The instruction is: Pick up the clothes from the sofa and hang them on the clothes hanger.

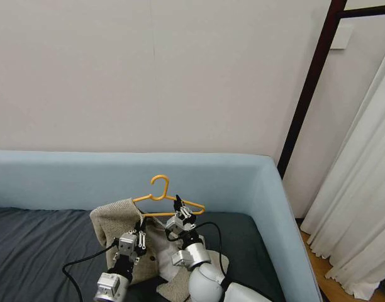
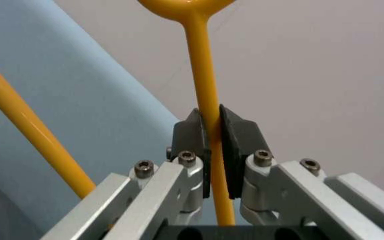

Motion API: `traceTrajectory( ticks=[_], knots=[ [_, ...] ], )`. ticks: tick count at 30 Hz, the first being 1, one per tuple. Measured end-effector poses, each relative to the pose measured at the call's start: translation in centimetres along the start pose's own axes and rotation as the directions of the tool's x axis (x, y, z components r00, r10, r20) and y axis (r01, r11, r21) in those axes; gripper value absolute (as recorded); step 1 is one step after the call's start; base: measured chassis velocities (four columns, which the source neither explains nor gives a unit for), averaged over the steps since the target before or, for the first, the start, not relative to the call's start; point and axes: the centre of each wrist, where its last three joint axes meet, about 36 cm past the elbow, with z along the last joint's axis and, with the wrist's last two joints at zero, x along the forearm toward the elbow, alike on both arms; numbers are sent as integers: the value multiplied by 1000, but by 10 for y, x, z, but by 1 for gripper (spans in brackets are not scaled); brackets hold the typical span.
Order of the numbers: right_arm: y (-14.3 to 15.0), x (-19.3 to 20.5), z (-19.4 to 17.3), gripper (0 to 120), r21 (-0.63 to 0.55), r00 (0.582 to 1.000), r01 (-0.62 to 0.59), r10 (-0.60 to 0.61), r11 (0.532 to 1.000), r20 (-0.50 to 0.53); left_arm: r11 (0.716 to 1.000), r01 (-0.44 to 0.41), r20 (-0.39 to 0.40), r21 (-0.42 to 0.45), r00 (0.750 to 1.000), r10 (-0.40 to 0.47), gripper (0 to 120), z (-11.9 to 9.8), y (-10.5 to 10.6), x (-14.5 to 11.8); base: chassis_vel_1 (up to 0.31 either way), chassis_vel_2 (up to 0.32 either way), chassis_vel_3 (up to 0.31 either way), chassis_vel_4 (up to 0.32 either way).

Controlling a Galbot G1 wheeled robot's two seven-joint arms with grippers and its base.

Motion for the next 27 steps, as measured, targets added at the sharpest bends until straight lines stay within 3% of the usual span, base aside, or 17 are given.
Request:
traceTrajectory(
  ticks=[10, 19, 27],
  knots=[
    [-4, 11, 17, 5, 22, 999, 6, -5, 1000, -48, 1000, 9, 10, 2, 1000, -9, 0, -2, 0, 1, 0, 0, 0, 0],
    [13, 15, 36, 5, 214, 999, 32, -30, 976, -13, 1000, 11, 86, 9, 996, -12, 0, -33, 7, -3, 0, 0, 0, 0],
    [20, 23, 38, 5, 284, 997, 74, -76, 956, -3, 1000, 4, 91, 14, 996, -5, 0, -36, 5, -3, 0, 0, 0, 0]
  ],
)
